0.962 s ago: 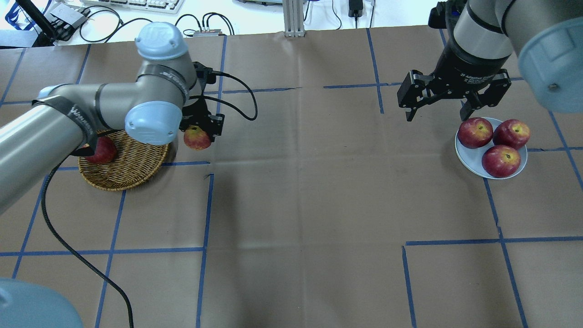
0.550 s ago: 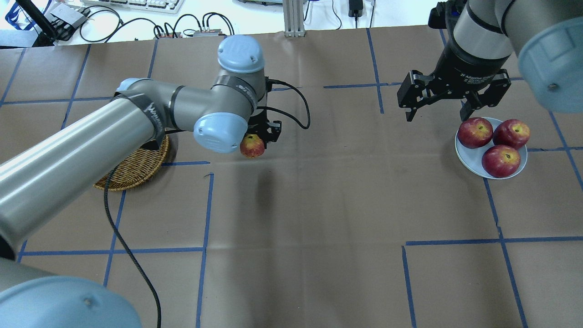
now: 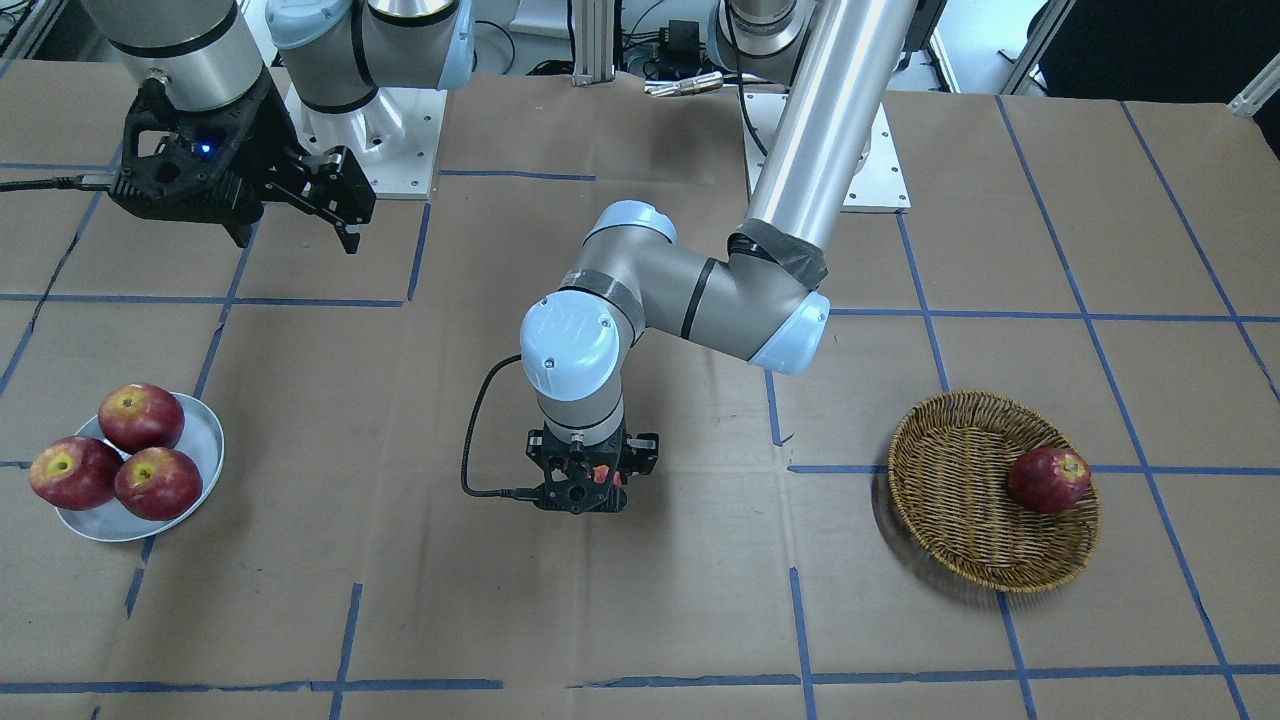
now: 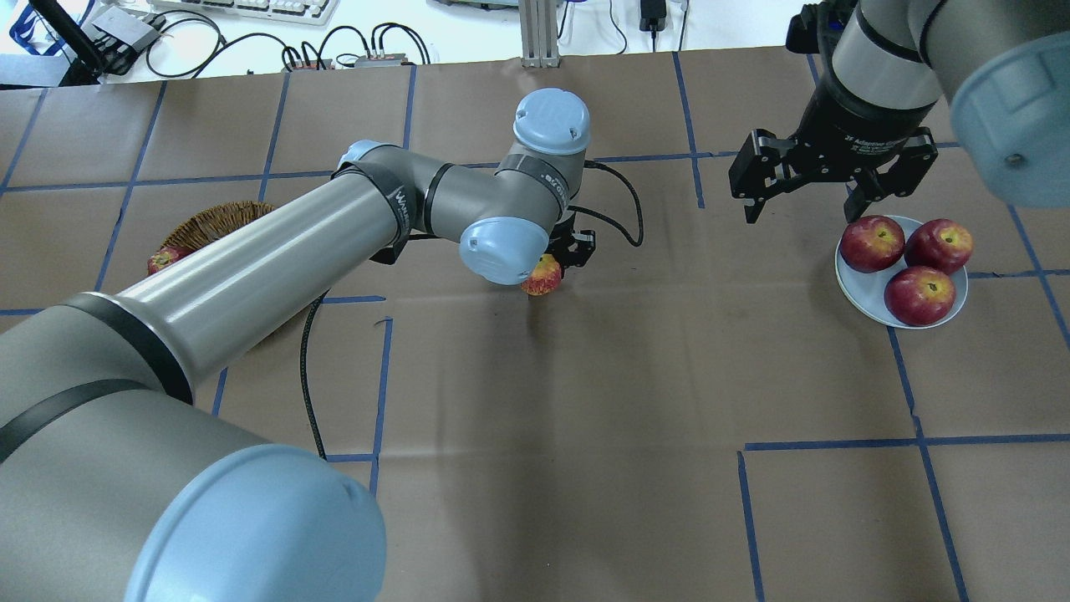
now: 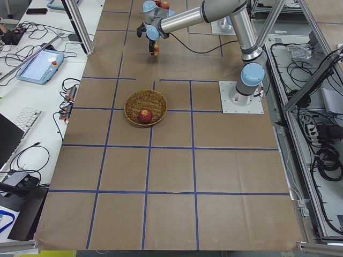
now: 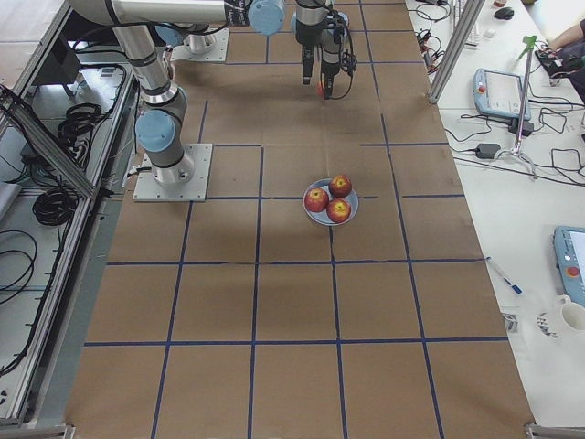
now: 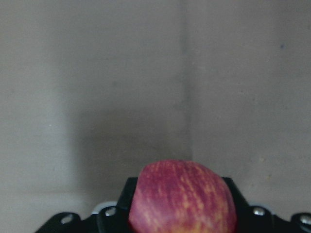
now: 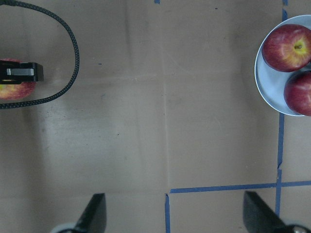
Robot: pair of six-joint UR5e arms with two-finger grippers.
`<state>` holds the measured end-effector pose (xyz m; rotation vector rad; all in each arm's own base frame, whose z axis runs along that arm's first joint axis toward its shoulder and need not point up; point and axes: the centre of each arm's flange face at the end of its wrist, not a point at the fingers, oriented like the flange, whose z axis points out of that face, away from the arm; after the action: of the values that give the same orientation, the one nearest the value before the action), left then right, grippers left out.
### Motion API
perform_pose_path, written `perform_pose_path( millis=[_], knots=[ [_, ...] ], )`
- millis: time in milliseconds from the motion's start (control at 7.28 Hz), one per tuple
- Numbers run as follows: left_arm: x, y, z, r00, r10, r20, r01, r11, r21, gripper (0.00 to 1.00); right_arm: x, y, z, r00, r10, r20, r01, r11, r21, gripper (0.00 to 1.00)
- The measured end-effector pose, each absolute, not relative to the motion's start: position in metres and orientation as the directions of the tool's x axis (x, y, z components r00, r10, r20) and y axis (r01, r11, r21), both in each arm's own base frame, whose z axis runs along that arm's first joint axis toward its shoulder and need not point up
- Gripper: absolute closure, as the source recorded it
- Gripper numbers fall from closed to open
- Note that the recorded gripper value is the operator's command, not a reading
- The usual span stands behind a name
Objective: Transfer apple from basket to plate
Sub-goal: 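Lift the apple out of the basket and carry it toward the table center, then lower the apple onto the table and open the left gripper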
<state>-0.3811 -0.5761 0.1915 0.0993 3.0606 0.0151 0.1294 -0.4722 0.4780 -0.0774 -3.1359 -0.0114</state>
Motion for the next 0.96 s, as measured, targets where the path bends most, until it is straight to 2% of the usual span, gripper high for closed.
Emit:
perform_pose_path(
  millis=[412,550,687,824,962],
  knots=[
    [-0.3858,-0.5759,0.1891,-0.997,0.058,-0.040,0.057,0.998,0.023,0.33,0.1294,-0.4722,0.4779,-0.999,0.049,0.005,0.049,0.999,0.007,0.00],
    [-0.3855,-0.5755,0.1885,-0.998,0.058,-0.037,0.057,0.998,0.025,0.29,0.1294,-0.4724,0.4777,-0.999,0.049,0.005,0.049,0.999,0.008,0.00],
    [-0.3849,-0.5754,0.1879,-0.998,0.056,-0.036,0.055,0.998,0.026,0.10,0.1294,-0.4725,0.4775,-0.999,0.049,0.005,0.049,0.999,0.008,0.00],
    [-0.3845,-0.5754,0.1874,-0.998,0.054,-0.035,0.053,0.998,0.025,0.01,0.1294,-0.4725,0.4775,-0.999,0.049,0.005,0.049,0.999,0.008,0.00],
    [-0.3846,-0.5759,0.1893,-0.998,0.045,-0.032,0.044,0.999,0.016,0.01,0.1294,-0.4725,0.4774,-0.999,0.049,0.005,0.049,0.999,0.008,0.00]
  ],
)
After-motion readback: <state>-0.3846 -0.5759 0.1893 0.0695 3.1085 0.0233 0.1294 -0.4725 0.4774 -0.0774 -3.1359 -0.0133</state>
